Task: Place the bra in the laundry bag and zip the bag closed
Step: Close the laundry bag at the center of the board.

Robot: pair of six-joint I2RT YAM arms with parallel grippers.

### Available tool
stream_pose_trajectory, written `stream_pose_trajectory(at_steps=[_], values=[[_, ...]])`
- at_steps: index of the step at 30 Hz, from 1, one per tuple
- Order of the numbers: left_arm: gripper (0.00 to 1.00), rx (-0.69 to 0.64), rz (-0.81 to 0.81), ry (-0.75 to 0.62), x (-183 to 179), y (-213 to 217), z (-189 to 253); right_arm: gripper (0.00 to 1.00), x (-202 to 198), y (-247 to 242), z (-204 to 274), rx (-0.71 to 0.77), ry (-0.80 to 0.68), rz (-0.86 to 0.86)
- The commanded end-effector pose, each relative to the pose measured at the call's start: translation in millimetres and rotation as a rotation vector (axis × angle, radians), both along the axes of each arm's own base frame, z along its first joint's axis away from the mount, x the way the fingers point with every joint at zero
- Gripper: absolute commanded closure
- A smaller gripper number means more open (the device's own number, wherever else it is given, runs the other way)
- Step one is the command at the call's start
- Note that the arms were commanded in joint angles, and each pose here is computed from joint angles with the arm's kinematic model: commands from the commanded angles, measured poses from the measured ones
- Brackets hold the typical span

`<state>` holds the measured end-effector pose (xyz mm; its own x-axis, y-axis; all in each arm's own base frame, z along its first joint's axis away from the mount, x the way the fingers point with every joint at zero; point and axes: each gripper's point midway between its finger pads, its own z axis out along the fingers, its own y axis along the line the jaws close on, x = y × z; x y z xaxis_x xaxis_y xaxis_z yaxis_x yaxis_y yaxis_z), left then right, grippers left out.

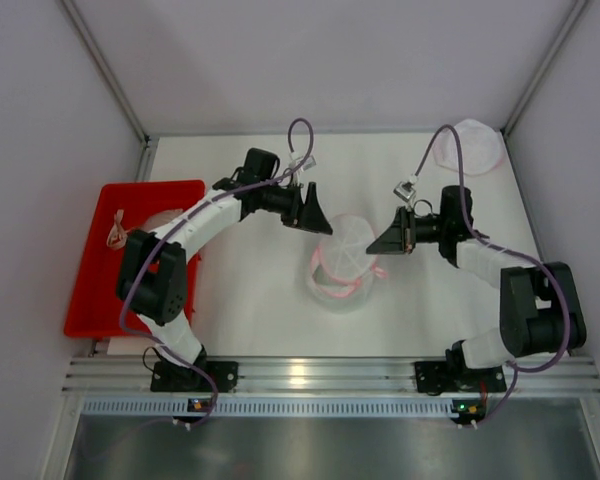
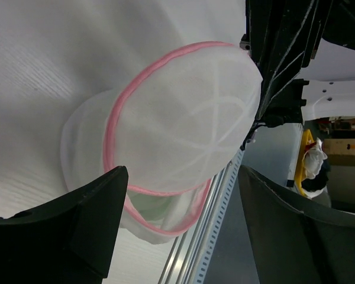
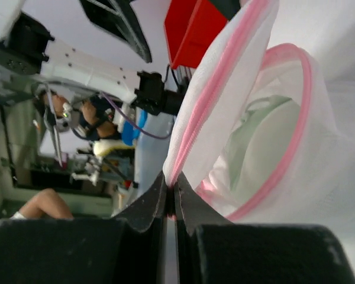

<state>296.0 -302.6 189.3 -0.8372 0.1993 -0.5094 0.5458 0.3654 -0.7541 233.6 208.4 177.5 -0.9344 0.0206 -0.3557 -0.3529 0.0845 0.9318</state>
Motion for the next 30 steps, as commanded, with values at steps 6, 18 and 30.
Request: stream_pose_trajectory(at_steps=[6,18,30], values=[[0.18,-0.174,-0.065,-0.035,18,-19,26,1.0,-38,0,26,0.036,-0.117,0.238],[0.16,-0.155,0.116,-0.233,70,21,30,1.0,-22,4,17,0.108,-0.237,0.194],[0.15,-0.217,-0.137,-0.082,4,-11,11,1.0,-30,12,40,0.124,-0.286,0.231]])
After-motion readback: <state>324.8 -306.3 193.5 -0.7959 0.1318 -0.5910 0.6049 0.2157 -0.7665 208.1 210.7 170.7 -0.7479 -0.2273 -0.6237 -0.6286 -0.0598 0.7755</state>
